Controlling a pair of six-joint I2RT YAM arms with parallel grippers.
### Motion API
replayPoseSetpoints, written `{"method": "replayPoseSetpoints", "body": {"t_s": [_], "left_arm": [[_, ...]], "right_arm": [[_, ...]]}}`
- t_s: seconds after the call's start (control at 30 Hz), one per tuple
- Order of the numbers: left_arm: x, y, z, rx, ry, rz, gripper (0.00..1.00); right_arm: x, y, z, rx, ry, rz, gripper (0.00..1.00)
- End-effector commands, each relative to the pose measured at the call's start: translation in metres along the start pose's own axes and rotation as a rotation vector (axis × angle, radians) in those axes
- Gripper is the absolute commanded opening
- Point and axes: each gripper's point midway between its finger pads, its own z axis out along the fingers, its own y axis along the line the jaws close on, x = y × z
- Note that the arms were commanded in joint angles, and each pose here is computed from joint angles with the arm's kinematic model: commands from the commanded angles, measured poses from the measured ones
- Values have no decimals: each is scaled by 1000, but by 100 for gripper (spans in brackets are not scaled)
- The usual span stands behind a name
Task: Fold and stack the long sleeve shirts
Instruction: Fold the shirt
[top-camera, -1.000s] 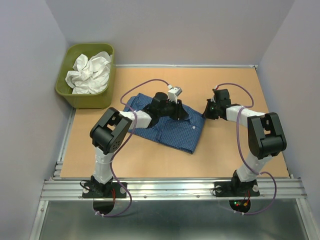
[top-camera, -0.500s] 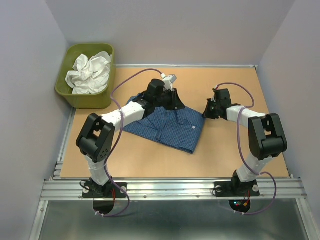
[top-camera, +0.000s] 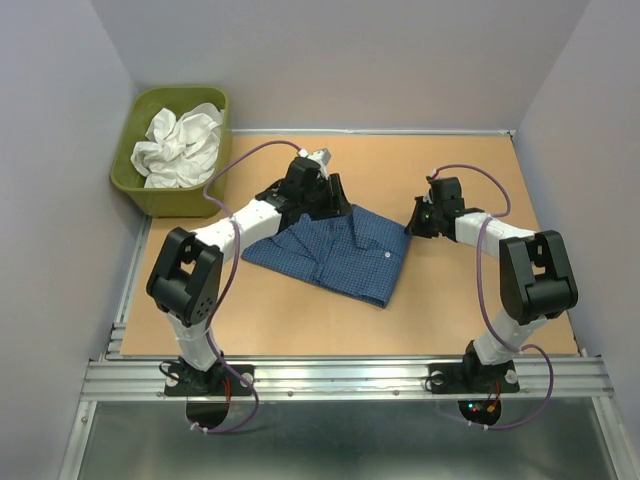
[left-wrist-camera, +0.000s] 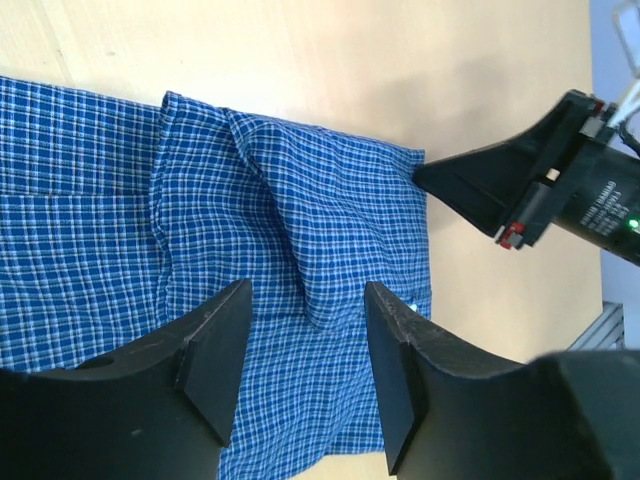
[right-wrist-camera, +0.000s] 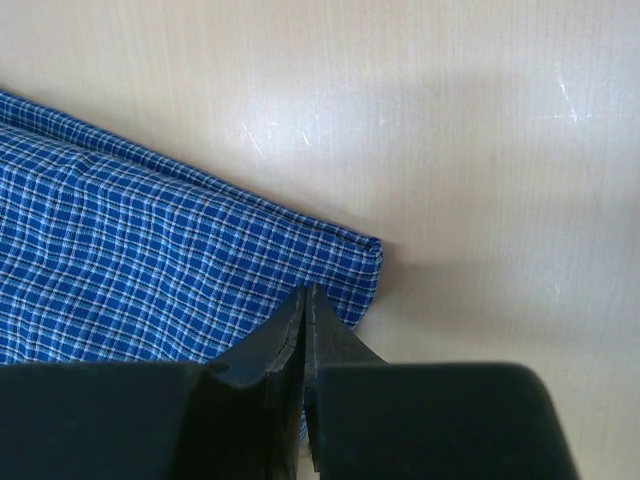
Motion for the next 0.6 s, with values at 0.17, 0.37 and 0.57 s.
{"method": "replayPoseSetpoints", "body": {"t_s": [0.17,0.37,0.57], "left_arm": [[-8,7,43,7,-70,-43,52],[-4,5,65,-4,-57,-47,42],[9,-20,78,32,-24,-25,45]], "right_arm": [[-2,6,-6,-30,-14,-7,6],[-3,5,-5,-29,-16,-10,6],[-2,3,-4,-24,-11,-14,6]]}}
